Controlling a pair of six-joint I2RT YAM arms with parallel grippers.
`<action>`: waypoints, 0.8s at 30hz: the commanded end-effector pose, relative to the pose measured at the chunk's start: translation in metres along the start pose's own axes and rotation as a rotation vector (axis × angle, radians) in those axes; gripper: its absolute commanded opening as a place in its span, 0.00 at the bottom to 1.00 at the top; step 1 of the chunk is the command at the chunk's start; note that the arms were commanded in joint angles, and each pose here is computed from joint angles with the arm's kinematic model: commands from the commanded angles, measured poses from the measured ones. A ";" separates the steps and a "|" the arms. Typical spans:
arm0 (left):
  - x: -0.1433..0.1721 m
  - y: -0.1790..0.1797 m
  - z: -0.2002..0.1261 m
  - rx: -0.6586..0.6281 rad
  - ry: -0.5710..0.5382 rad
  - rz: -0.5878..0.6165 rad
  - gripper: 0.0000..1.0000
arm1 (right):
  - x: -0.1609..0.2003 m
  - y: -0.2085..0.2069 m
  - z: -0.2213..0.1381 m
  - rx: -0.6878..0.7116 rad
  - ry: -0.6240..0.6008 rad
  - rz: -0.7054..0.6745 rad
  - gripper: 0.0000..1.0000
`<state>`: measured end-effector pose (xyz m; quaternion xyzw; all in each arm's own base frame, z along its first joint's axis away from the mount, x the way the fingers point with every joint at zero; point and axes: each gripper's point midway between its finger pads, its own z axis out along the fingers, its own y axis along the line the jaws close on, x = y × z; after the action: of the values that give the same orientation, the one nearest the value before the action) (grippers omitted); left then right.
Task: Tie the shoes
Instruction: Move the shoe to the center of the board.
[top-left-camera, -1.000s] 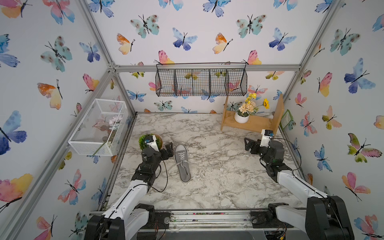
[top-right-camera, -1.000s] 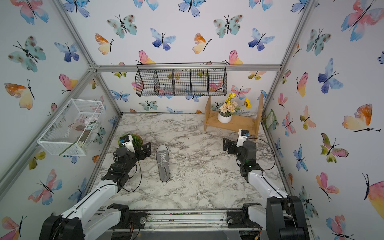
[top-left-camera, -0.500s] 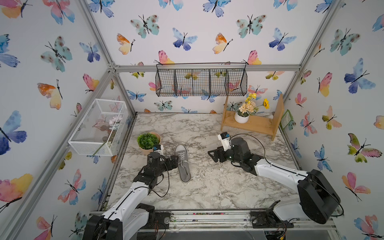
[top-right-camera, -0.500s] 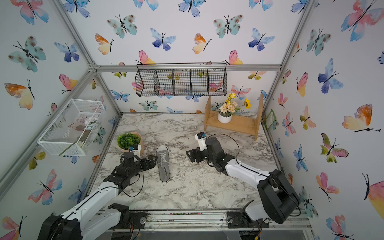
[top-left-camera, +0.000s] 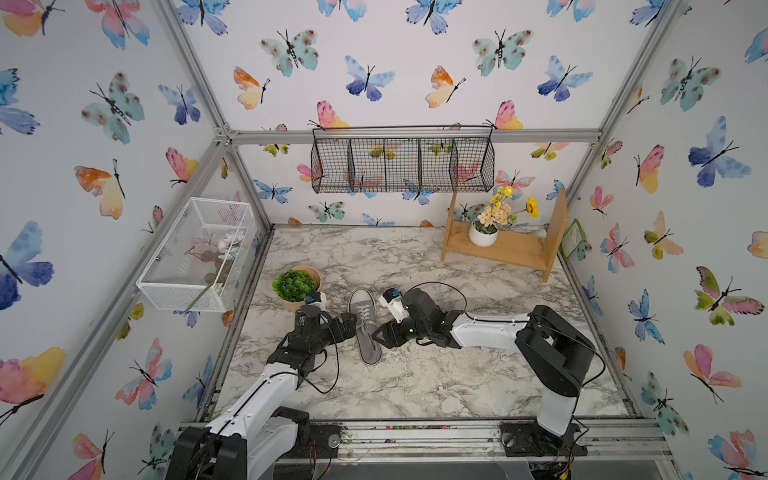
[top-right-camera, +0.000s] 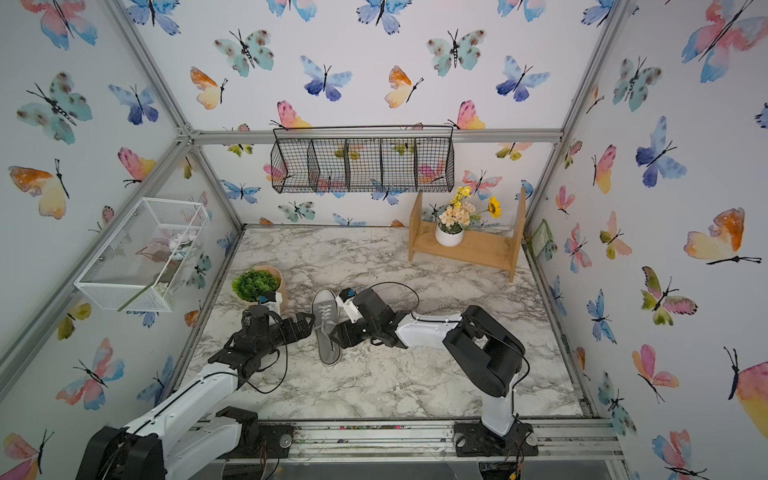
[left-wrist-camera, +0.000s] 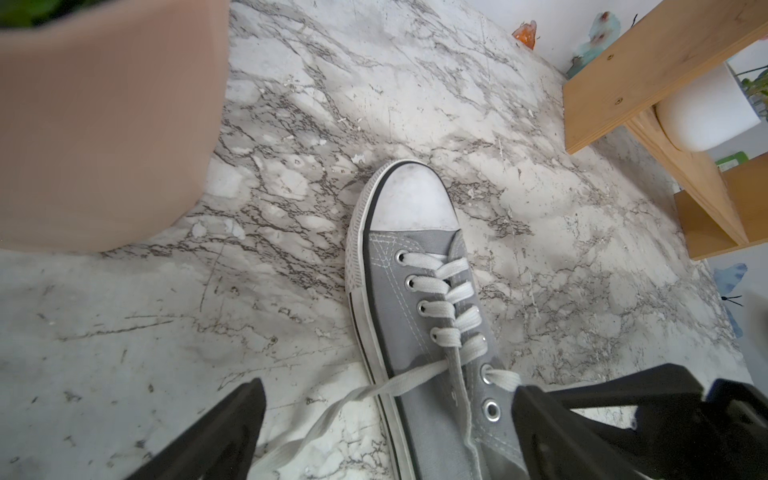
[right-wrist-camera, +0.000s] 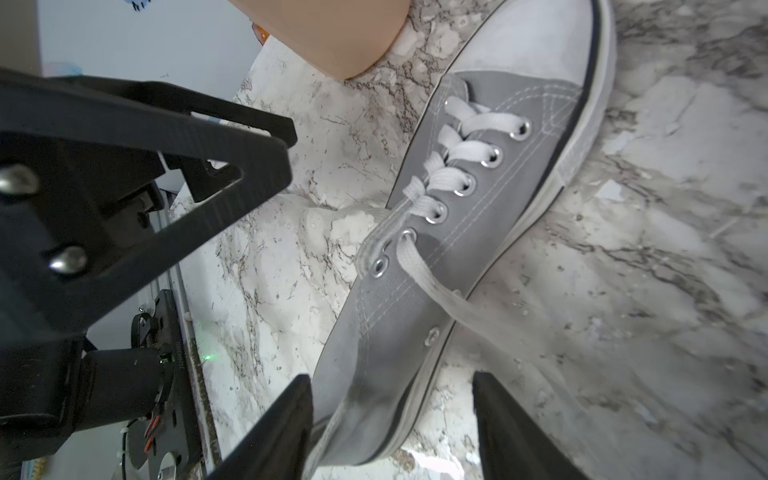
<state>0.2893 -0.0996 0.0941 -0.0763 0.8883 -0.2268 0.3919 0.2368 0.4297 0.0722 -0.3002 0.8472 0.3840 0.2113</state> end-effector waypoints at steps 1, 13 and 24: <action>-0.001 0.002 -0.001 -0.011 -0.015 0.008 0.99 | 0.006 0.005 0.012 -0.023 0.049 0.023 0.61; 0.013 0.001 0.006 0.019 0.040 -0.010 1.00 | 0.007 -0.025 0.004 0.154 -0.004 0.114 0.19; 0.022 -0.027 0.009 0.105 0.089 0.031 0.99 | 0.031 -0.066 -0.058 0.418 -0.067 0.198 0.12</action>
<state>0.2806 -0.1168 0.0787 -0.0549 0.8973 -0.2486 0.3606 0.2464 0.3694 0.0616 -0.1917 0.9086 0.2805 0.2429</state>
